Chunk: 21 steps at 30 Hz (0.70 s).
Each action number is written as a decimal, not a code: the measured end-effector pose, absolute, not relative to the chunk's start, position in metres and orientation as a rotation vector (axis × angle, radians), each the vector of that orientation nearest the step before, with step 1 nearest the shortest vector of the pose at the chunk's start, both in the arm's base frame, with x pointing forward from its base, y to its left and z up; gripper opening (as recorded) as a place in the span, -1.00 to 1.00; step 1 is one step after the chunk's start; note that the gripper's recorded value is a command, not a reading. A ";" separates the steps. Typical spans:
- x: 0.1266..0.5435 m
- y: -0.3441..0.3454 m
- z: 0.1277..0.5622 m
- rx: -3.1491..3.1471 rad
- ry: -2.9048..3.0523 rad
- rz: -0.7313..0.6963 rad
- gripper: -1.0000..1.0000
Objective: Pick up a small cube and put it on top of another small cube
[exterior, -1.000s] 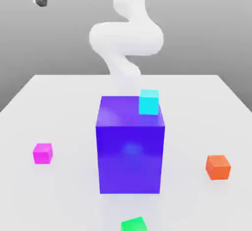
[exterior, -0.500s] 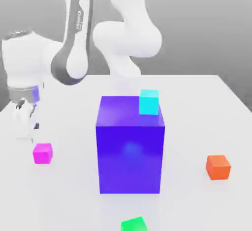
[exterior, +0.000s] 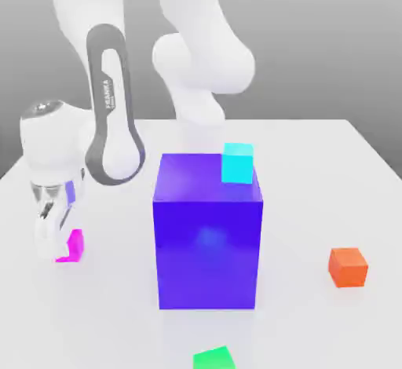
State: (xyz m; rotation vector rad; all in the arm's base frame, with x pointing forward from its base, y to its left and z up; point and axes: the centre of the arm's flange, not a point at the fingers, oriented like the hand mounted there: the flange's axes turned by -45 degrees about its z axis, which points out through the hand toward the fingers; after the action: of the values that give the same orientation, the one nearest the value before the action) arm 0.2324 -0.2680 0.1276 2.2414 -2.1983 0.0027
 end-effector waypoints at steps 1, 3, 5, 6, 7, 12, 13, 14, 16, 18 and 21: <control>0.233 -0.269 0.133 2.241 -2.197 0.004 -1.00; 0.233 -0.271 0.147 2.242 -2.193 0.007 -1.00; 0.234 -0.271 0.161 2.241 -2.194 0.008 -1.00; 0.234 -0.271 0.168 2.242 -2.195 0.008 -1.00; 0.233 -0.270 0.175 2.242 -2.196 0.007 -1.00; 0.291 -0.245 0.199 2.507 -1.877 0.004 -1.00; 0.311 -0.236 0.202 2.589 -1.756 0.004 -1.00; 0.330 -0.226 0.204 2.666 -1.632 0.004 -1.00; 0.368 -0.203 0.210 2.801 -1.380 0.004 -1.00; 0.404 -0.176 0.216 2.913 -1.121 0.003 -1.00; 0.450 -0.126 0.225 3.037 -0.732 0.002 -1.00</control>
State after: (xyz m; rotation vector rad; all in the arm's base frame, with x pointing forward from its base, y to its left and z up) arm 0.4505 -0.1256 0.2246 3.0368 -0.7323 0.0016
